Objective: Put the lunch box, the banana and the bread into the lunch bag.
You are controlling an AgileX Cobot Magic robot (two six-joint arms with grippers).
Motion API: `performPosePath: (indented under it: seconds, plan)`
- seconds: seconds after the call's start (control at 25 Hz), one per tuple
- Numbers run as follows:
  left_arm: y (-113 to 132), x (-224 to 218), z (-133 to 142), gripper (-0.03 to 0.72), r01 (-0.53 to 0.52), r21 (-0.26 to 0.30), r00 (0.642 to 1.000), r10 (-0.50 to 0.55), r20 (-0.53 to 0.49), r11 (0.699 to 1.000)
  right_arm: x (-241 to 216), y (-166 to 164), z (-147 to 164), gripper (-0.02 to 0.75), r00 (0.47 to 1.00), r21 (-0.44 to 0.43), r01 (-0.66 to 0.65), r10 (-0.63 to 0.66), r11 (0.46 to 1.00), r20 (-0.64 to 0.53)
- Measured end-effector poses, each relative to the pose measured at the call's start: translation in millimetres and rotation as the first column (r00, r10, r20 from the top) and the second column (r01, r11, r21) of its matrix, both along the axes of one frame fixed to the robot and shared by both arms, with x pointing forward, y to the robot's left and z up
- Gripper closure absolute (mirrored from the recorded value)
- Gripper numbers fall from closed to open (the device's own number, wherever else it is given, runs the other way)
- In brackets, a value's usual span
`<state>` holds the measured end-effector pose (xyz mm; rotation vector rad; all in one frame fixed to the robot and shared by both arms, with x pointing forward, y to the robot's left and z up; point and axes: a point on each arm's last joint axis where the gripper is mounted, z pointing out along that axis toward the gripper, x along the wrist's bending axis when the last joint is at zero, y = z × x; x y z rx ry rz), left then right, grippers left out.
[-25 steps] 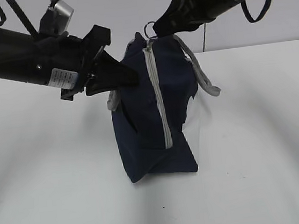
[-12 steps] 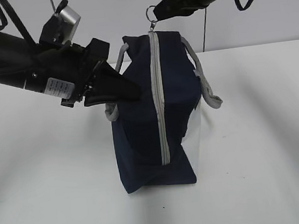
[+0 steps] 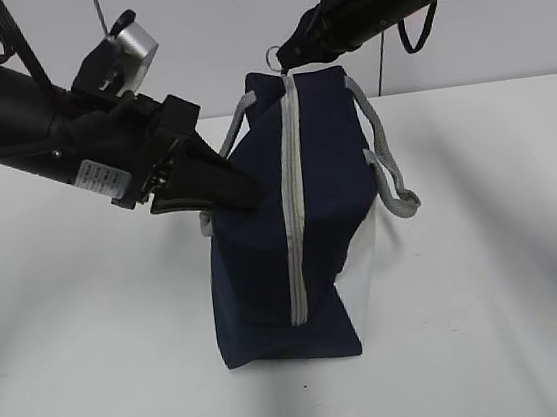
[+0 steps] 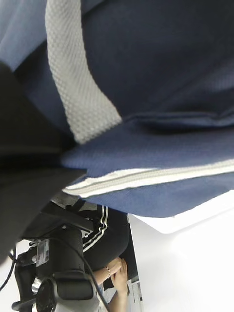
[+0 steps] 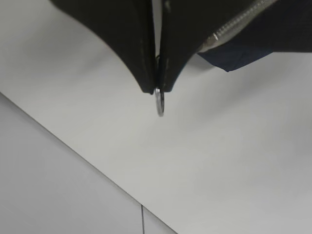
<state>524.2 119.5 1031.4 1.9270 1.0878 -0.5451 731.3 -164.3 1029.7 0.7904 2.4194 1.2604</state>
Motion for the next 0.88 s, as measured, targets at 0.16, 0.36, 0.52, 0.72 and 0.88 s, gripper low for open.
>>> performPosePath:
  seconds: [0.16, 0.36, 0.52, 0.72, 0.88]
  plan:
    - [0, 0, 0, 0.65, 0.003, 0.003, 1.0, -0.003, 0.0, 1.0, 1, 1, 7, 0.754, 1.0, 0.007, -0.021, 0.021, 1.0, 0.007]
    - [10, 3, 1, 0.224, -0.033, -0.005, 0.998, 0.033, -0.05, 0.999, -2, 3, 11, 0.754, 0.998, 0.009, -0.06, 0.06, 0.998, -0.011]
    - [30, 12, 12, 0.101, -0.167, -0.033, 0.983, 0.164, -0.082, 0.985, -3, 2, 11, 0.754, 0.997, 0.002, -0.071, 0.071, 0.997, -0.017]
    - [43, 28, 39, 0.118, -0.32, -0.098, 0.946, 0.31, -0.098, 0.942, -4, 2, 11, 0.754, 0.997, 0.0, -0.078, 0.078, 0.997, -0.022]
    - [41, 49, 56, 0.13, -0.38, -0.117, 0.925, 0.373, -0.076, 0.918, -4, 2, 11, 0.754, 0.996, -0.002, -0.081, 0.081, 0.997, -0.024]
